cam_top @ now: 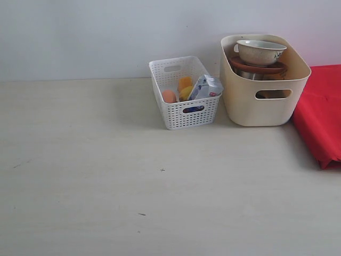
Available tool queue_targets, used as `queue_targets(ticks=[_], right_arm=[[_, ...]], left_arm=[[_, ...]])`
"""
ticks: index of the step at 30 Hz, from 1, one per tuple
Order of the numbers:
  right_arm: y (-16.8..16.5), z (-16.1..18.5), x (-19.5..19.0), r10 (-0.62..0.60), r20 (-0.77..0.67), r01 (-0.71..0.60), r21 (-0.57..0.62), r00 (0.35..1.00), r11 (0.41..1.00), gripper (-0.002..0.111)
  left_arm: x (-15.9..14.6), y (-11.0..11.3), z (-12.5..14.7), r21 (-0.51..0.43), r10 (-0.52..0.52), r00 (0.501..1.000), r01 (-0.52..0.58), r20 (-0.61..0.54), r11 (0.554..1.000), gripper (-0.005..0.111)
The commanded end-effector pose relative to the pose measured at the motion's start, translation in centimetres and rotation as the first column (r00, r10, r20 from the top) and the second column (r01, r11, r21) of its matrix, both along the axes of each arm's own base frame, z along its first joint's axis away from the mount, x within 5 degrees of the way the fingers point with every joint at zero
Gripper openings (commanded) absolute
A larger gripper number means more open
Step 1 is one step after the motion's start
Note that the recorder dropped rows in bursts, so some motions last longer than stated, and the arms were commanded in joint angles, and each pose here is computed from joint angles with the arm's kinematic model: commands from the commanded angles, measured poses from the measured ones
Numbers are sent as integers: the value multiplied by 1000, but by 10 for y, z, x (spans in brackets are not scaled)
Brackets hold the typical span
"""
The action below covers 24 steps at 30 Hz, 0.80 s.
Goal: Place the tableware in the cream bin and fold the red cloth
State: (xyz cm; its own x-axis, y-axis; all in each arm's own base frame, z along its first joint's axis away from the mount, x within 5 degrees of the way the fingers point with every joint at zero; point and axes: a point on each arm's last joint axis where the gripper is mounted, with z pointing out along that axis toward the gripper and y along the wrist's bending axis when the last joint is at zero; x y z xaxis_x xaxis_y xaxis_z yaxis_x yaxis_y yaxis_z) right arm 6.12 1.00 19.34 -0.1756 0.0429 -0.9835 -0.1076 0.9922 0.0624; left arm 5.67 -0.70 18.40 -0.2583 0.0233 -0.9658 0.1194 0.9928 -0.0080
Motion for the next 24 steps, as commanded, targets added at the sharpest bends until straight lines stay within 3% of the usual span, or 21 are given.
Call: queue_targets(ticks=[1, 24], right_arm=[[0, 0, 0, -2, 8, 2, 12, 1000, 1000, 0], [2, 0, -6, 24, 41, -24, 16, 999, 1000, 0]], left_arm=[[0, 0, -1, -19, 6, 1000, -6, 1, 1000, 0], [0, 0, -1, -19, 6, 1000, -6, 1, 1000, 0]])
